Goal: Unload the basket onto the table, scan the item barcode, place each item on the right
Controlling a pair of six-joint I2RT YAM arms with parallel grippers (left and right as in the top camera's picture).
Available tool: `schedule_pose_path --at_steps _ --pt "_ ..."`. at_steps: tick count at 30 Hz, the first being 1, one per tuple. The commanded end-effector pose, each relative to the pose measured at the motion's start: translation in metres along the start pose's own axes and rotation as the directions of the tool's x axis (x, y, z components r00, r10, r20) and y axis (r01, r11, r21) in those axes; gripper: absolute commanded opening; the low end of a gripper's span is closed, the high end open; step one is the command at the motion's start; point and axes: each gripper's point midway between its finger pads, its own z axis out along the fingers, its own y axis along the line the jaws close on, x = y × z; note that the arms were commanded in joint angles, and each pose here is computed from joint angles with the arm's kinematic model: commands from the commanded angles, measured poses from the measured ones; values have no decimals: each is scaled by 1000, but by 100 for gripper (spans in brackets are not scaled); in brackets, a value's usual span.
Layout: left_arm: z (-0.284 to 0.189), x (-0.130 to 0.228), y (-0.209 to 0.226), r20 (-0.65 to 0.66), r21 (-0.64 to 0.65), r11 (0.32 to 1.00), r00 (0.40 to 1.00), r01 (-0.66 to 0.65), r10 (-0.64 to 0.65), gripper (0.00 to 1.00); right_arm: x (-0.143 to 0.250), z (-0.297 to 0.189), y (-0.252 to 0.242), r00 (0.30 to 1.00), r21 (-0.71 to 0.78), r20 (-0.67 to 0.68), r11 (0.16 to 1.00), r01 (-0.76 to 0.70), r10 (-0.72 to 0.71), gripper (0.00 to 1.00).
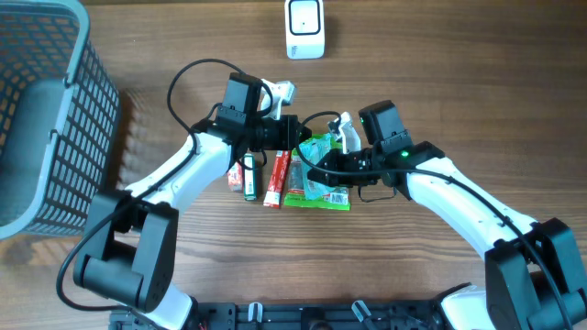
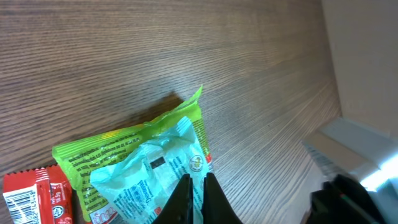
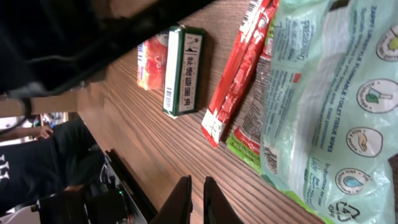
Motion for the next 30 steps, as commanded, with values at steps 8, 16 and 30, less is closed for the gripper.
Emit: schedule_pose_path --at_steps 8,16,30 --pt "51 43 6 -142 17 1000 990 24 -21 4 12 15 -47 992 166 -41 980 -107 115 4" --pt "66 55 25 -167 -44 999 986 23 -30 4 12 22 -115 947 364 41 878 -311 318 4" --pt "24 13 -7 -45 64 997 998 -37 40 5 -13 -13 -34 993 143 69 984 -103 94 4"
